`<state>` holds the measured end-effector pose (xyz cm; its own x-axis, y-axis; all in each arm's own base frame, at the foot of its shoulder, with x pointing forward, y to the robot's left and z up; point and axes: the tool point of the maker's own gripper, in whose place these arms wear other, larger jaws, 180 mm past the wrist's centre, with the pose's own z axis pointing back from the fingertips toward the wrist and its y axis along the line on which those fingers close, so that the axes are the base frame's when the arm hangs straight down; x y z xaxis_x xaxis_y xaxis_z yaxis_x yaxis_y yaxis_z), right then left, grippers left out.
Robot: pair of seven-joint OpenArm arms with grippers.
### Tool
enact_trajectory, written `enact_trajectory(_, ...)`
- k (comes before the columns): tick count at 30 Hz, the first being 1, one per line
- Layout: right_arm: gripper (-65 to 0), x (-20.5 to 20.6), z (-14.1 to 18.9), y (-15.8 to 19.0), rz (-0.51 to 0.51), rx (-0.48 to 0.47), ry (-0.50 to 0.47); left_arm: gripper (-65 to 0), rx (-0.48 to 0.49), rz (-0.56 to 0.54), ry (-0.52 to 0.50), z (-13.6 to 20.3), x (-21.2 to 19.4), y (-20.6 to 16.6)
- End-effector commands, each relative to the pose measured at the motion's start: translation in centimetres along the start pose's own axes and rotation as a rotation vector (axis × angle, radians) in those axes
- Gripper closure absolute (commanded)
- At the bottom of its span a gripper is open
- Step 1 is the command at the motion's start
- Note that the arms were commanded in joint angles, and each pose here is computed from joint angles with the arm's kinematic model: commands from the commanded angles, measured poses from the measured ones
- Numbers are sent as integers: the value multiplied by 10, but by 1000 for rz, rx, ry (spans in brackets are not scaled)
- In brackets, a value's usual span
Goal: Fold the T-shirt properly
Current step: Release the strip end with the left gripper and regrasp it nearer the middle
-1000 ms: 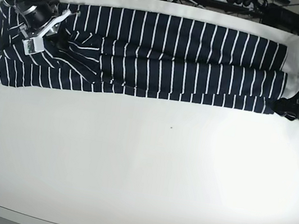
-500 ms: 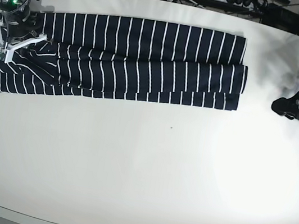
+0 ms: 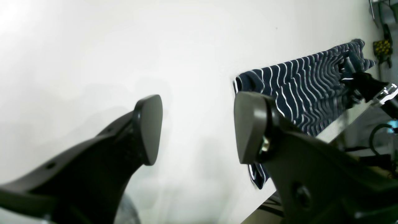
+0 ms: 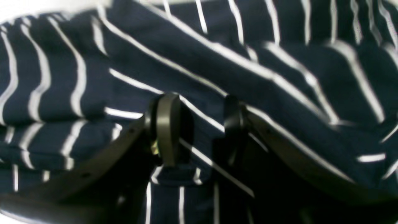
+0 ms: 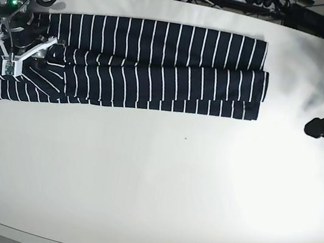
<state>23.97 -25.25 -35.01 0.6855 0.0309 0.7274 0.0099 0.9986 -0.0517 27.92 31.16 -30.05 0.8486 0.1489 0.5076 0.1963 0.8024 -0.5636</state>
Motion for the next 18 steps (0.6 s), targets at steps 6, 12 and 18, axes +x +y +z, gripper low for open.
enact_trajectory(6, -262, 13, 6, -5, 38, -23, -39, -384, -88, 111, 20, -29, -41, -12)
enact_trajectory(12, -262, 12, 6, -6, 41, -26, -35, -384, -179, 202, 42, -61, -82, -35)
enact_trajectory(18, -262, 12, 6, -6, 41, -27, -35, -384, -268, 179, 83, -83, -111, -76)
